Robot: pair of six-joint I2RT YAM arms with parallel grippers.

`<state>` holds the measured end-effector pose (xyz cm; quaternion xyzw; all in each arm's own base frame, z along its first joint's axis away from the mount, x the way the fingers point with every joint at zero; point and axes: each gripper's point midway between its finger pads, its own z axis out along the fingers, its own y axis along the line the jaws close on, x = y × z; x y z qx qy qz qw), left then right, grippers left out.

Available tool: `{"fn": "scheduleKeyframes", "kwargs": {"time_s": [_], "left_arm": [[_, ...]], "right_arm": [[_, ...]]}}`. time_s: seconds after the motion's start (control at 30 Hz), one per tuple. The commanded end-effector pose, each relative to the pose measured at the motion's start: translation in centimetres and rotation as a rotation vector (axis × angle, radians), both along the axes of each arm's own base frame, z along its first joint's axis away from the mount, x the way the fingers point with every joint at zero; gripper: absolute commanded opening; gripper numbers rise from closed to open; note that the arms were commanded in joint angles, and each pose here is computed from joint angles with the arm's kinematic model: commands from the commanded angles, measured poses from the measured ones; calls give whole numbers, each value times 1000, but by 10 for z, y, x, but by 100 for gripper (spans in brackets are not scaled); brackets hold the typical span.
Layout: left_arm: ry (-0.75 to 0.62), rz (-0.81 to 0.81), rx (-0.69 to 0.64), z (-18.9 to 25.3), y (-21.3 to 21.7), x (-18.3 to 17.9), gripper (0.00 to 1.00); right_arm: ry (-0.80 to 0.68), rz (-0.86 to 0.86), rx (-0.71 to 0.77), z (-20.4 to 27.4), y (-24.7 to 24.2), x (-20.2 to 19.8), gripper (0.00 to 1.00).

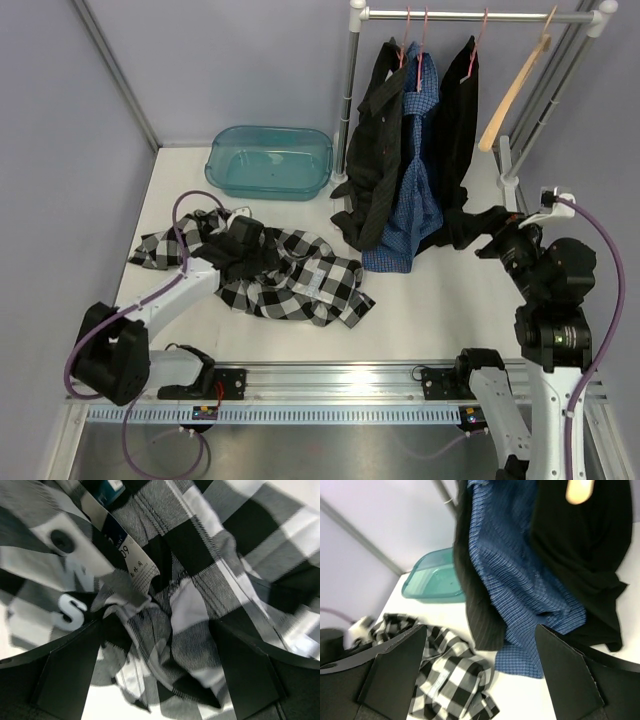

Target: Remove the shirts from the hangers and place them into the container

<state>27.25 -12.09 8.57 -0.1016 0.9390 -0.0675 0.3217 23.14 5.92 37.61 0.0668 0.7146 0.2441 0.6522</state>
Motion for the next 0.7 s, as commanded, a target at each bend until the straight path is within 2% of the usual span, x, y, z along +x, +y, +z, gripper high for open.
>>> {"fn": "scheduleKeyframes", "kwargs": {"time_s": [0.0,0.3,0.4,0.47,0.53,0.57,0.67], "left_arm": [[-49,73,-59,-11,-14,26,99],[141,124,85,-72,-7,31,98],[171,130,99,-81,-7,30,78],[175,131,95,-81,-8,30,54],[181,141,113,-81,-5,29,16],[179,136,119,-78,-4,30,0],[129,117,137,-55,-1,37,0]], "right_arm": [[-42,73,5,6,16,-17,99],[-40,171,-24,-9,33,-41,100],[-50,182,-44,-11,35,-46,99],[-54,187,-53,-10,35,-49,99],[-63,193,-65,-8,36,-52,99],[-63,193,-70,-8,36,-53,100],[-63,183,-88,-11,33,-54,99]]}}
